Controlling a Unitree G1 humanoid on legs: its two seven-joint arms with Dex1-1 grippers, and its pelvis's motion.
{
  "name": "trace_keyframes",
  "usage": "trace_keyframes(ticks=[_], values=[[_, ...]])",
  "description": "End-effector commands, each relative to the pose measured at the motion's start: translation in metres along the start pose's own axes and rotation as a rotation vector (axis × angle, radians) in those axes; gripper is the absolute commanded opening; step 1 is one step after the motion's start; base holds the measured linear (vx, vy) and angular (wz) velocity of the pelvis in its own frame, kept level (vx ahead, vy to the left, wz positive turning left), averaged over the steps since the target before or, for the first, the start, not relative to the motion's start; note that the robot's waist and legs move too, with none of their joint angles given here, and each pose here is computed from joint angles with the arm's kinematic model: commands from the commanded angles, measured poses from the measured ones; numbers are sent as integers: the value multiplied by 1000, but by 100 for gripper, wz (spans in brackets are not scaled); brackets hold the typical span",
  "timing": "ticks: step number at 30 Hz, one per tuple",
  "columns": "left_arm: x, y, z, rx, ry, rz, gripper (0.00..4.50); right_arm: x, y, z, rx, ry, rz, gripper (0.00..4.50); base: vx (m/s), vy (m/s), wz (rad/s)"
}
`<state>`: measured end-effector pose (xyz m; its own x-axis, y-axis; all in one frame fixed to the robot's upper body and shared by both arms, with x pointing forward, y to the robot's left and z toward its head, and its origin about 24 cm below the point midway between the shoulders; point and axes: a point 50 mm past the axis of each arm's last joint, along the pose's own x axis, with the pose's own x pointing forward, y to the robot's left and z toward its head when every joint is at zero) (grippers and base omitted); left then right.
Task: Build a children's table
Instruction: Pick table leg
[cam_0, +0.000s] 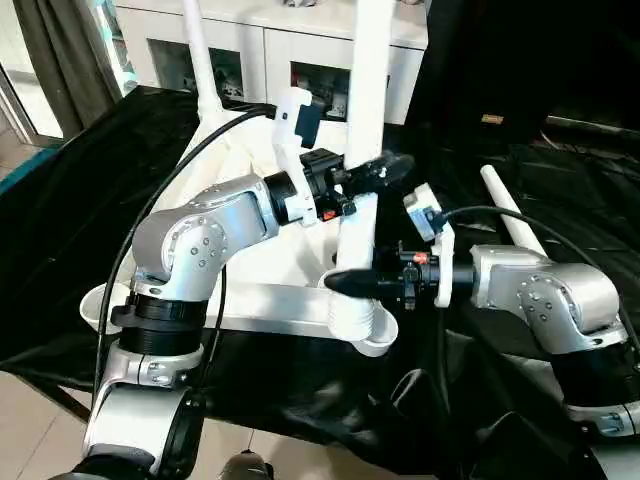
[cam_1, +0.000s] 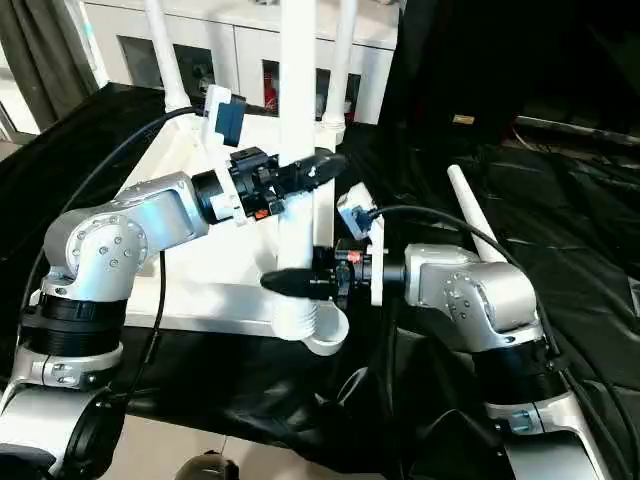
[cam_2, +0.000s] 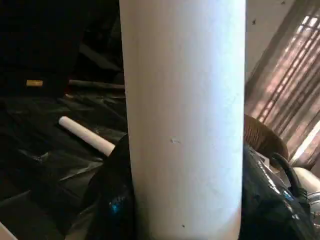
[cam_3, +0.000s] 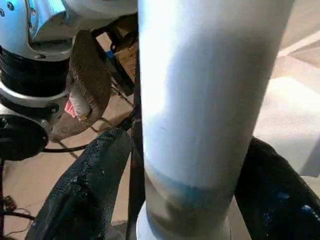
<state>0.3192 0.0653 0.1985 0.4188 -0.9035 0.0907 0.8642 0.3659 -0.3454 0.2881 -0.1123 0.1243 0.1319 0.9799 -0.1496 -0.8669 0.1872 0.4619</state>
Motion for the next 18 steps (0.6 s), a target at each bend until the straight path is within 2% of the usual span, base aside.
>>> trace_keyframes(ticks=[1, 9, 18], values=[[4, -6, 8, 36, 0, -32, 185, 0, -1, 3, -10, 18, -6, 319, 0, 0, 0], [4, -8, 8, 31, -8, -39, 184, 1, -5, -1, -21, 31, -29, 319, 0, 0, 0], [3, -7, 8, 27, 8, -50, 184, 5, -7, 6, -28, 17, -17, 319, 0, 0, 0]])
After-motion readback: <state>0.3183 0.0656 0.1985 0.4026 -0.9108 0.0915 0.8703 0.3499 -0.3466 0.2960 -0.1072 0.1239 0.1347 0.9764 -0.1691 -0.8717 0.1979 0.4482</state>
